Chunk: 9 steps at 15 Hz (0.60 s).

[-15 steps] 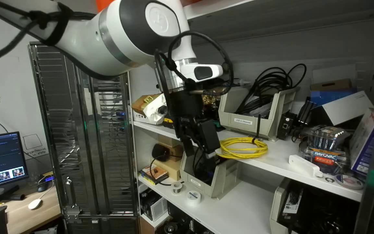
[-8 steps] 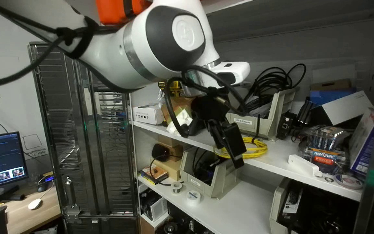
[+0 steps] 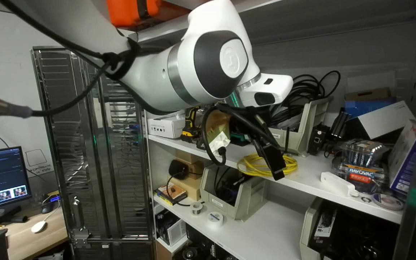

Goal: Pick up the yellow cable and put it in the cable storage object

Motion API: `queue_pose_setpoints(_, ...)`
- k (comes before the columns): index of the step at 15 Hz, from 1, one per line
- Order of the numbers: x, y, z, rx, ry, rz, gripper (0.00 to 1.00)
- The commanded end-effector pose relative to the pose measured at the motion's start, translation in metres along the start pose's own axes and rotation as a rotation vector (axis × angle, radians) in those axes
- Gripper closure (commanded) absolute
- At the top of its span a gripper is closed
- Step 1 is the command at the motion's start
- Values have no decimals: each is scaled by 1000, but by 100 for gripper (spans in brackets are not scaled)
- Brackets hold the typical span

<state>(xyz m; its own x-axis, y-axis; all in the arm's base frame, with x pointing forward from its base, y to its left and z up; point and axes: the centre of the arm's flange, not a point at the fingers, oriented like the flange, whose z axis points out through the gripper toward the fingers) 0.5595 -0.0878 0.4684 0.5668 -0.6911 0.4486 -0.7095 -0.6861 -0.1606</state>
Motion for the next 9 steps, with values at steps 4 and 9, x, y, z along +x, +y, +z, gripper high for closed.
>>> queue_pose_setpoints(4, 16, -21, 10, 21, 31, 26, 0)
queue_pose_setpoints(9, 13, -39, 34, 6, 21, 7, 0)
